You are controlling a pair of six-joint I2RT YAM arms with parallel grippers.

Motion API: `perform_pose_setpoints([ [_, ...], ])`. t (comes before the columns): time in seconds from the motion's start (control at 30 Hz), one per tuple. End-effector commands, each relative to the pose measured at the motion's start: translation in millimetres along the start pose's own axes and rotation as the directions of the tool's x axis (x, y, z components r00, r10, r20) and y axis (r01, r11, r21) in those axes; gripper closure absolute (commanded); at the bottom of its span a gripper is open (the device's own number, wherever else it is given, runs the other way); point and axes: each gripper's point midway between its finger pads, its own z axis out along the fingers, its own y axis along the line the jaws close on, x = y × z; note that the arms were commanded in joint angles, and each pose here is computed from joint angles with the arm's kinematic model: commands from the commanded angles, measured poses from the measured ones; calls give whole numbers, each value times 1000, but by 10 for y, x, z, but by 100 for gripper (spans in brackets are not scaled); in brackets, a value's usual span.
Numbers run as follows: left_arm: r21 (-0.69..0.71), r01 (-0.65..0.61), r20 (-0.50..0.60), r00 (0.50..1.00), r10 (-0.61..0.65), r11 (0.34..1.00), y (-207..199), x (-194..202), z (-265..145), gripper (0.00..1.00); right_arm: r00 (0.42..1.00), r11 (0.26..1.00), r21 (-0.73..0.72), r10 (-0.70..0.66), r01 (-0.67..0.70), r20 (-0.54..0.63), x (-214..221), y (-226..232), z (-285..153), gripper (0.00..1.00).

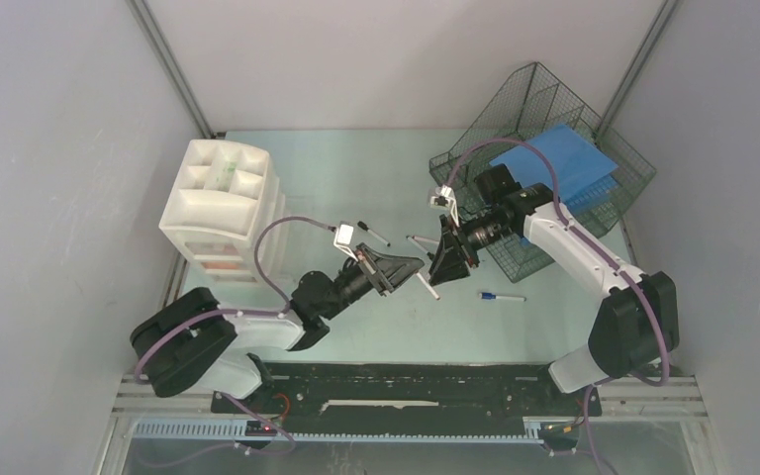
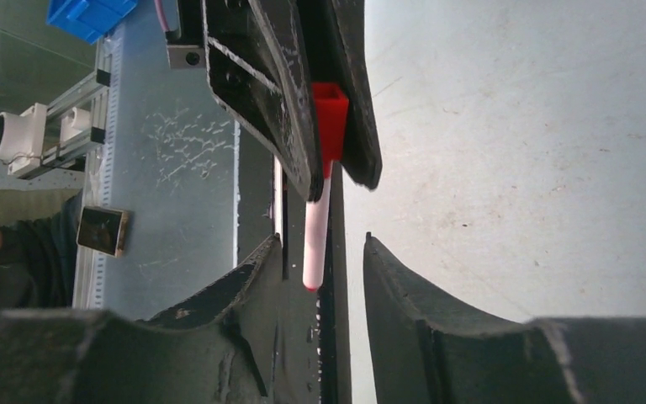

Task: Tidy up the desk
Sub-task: Place the stationery in the drawer.

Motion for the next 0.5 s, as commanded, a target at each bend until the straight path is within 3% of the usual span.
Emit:
perform_pose_setpoints([
  [0.0, -109, -83, 17, 996, 86, 991, 154, -87, -102, 100, 995, 993, 67, -96, 96, -4, -110, -3, -88, 51],
  [0.13, -273, -150, 9, 987, 158, 950, 414, -163, -248, 100, 992, 985, 123, -118, 122, -35, -76, -68, -134, 51],
  [0.27, -427, -246, -40, 967, 253, 870, 623, -273, -448, 100, 989, 976, 161, -140, 147, -56, -65, -104, -171, 51],
  [0.47, -678, -399, -150, 897, 415, 618, 918, -640, -899, 100, 985, 965, 201, -156, 168, -77, -49, -151, -210, 51],
])
